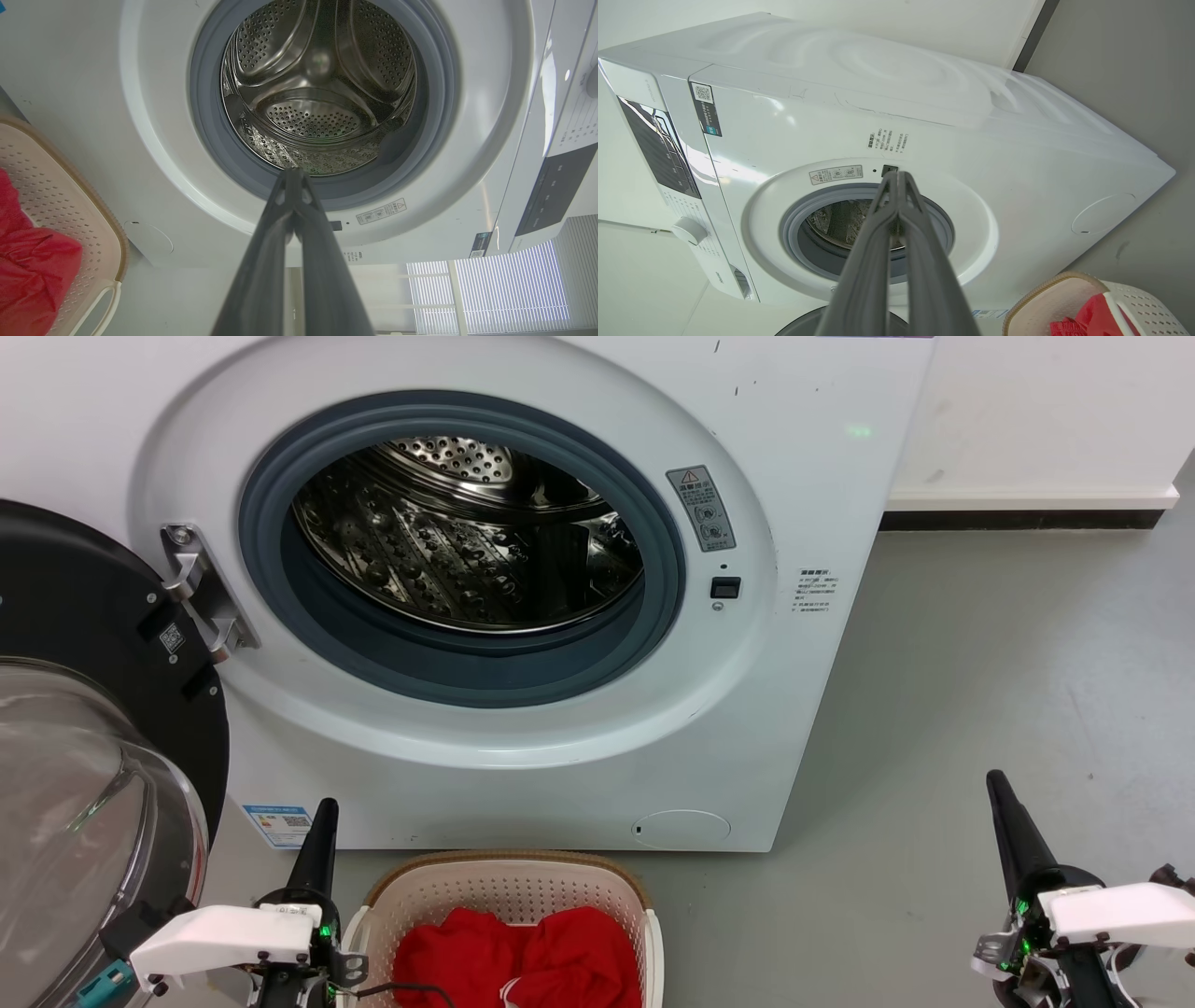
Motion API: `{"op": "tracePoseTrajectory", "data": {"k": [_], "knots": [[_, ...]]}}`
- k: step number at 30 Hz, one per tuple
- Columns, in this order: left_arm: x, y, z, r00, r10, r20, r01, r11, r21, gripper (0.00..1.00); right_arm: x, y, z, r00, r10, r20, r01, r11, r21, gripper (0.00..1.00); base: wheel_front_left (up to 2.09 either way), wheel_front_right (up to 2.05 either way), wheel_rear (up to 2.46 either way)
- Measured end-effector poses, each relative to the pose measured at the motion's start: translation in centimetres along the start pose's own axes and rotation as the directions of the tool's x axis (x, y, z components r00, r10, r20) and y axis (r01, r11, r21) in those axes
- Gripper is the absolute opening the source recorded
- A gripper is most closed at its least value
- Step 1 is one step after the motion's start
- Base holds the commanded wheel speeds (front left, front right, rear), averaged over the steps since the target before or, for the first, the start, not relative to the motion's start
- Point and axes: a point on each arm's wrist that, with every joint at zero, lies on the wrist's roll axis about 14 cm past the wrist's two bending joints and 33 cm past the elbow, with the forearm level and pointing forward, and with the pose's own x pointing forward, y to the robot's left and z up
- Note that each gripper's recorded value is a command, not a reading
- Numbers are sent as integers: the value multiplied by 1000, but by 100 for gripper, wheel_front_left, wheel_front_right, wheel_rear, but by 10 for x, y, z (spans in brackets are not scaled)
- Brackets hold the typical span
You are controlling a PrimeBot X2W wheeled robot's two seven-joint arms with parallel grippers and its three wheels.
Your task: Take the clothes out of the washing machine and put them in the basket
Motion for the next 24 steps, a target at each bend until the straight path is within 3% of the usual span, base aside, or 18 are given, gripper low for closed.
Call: {"op": "tracePoseTrajectory", "data": {"k": [24], "knots": [[4, -11, 3, 999, -49, -3, 48, 981, -189, 0, 6, 8, 0, 1000, 26, -13, -24, 982, 185, 0, 0, 0, 0]]}}
